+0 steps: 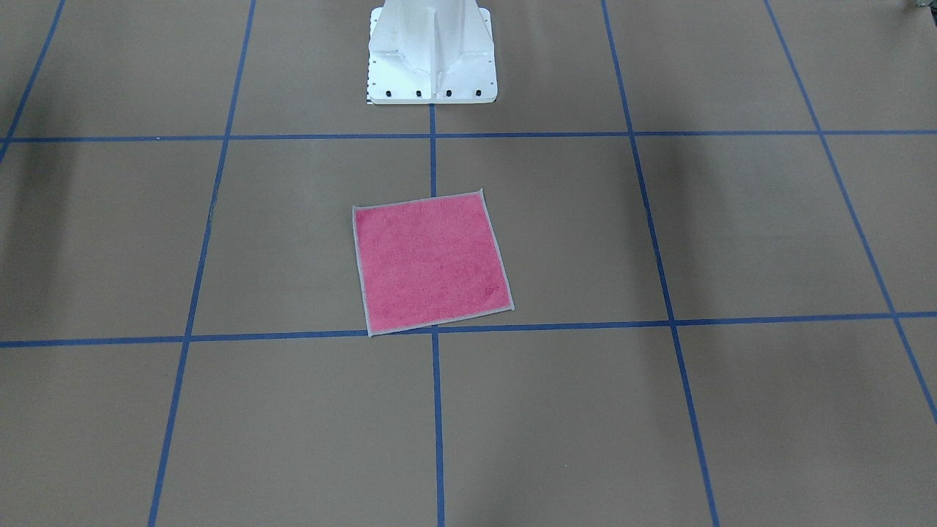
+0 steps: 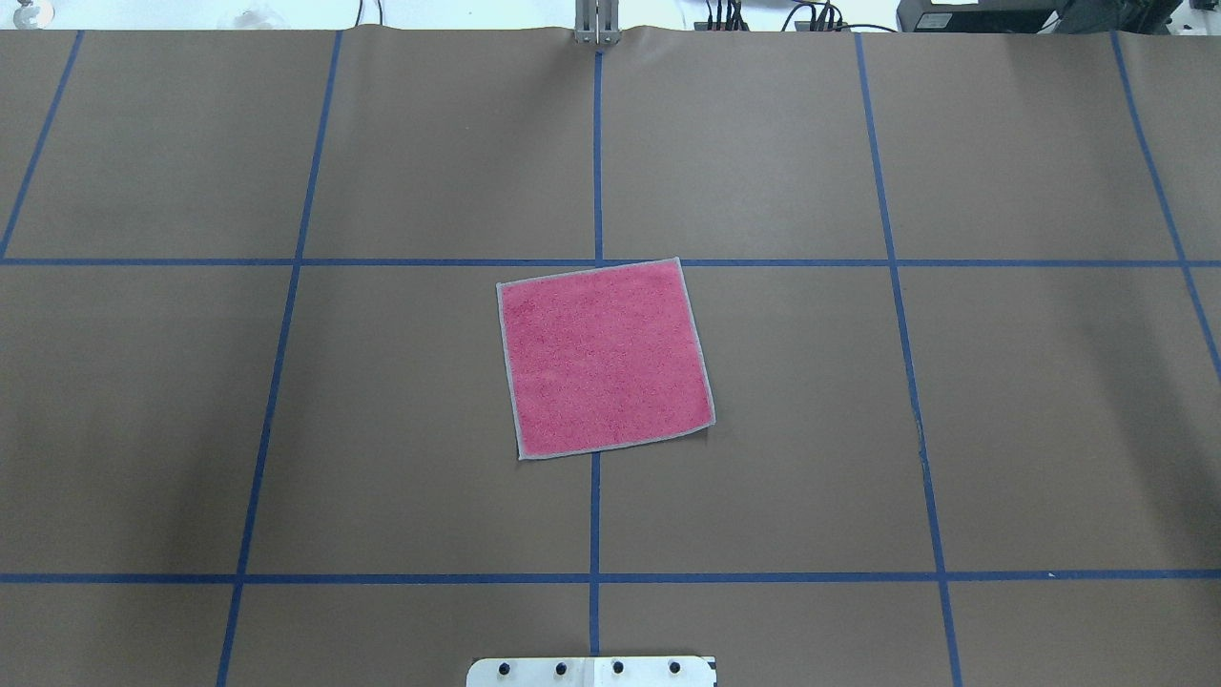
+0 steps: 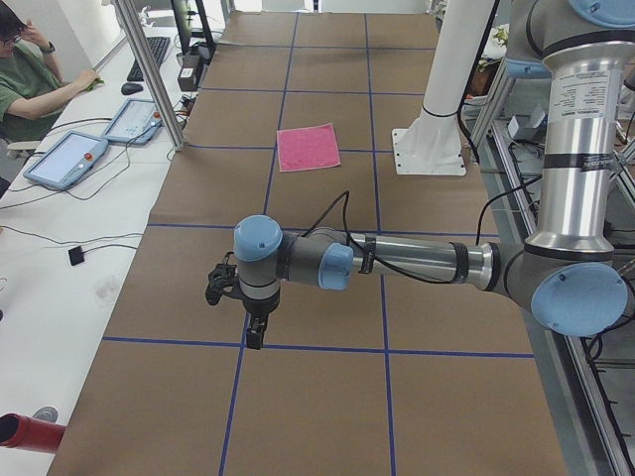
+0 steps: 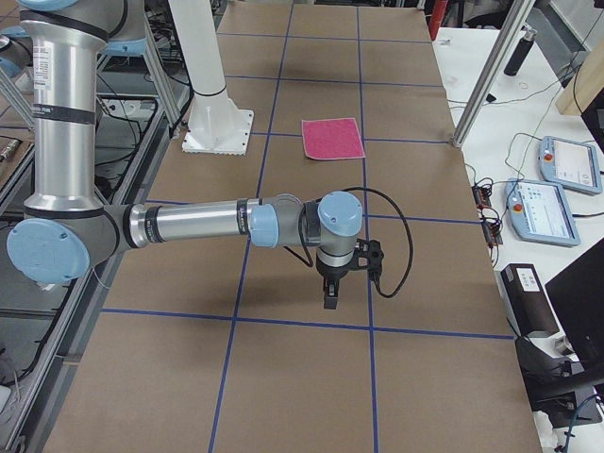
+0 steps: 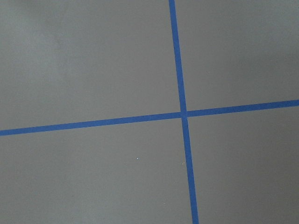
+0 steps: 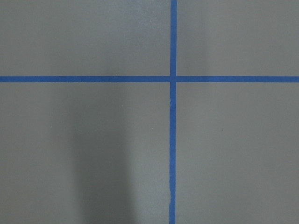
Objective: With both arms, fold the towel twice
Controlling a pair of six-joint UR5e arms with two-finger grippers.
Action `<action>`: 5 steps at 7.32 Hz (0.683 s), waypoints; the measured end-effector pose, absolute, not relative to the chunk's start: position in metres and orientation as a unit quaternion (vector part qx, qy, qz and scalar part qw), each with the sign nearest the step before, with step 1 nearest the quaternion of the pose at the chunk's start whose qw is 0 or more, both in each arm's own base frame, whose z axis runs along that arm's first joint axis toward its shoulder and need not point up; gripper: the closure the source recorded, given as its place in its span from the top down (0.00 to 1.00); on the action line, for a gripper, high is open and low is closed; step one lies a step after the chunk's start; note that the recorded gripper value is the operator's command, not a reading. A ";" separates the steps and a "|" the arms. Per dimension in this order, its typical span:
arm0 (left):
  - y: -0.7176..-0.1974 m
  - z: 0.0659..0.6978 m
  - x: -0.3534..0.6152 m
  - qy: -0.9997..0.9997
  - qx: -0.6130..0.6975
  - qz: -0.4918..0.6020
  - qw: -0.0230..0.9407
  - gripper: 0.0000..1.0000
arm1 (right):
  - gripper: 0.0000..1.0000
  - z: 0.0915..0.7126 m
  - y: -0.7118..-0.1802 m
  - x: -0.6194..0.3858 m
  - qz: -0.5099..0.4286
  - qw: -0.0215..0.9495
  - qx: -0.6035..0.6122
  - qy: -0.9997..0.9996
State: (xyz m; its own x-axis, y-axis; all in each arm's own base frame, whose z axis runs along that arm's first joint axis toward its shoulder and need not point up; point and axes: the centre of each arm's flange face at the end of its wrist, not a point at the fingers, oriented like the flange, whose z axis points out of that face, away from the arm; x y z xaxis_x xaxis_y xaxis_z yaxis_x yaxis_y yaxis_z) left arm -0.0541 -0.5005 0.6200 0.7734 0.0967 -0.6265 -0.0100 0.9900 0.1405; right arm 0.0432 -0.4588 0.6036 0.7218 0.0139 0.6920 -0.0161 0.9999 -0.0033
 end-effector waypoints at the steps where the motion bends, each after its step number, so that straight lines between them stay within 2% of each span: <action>1: -0.500 0.620 -0.054 0.336 0.064 0.028 0.939 1.00 | 1.00 0.604 -0.458 0.043 0.008 0.928 0.001 -0.373; 5: -0.500 0.620 -0.054 0.339 0.063 0.028 0.938 1.00 | 0.99 0.604 -0.459 0.043 0.008 0.928 0.001 -0.373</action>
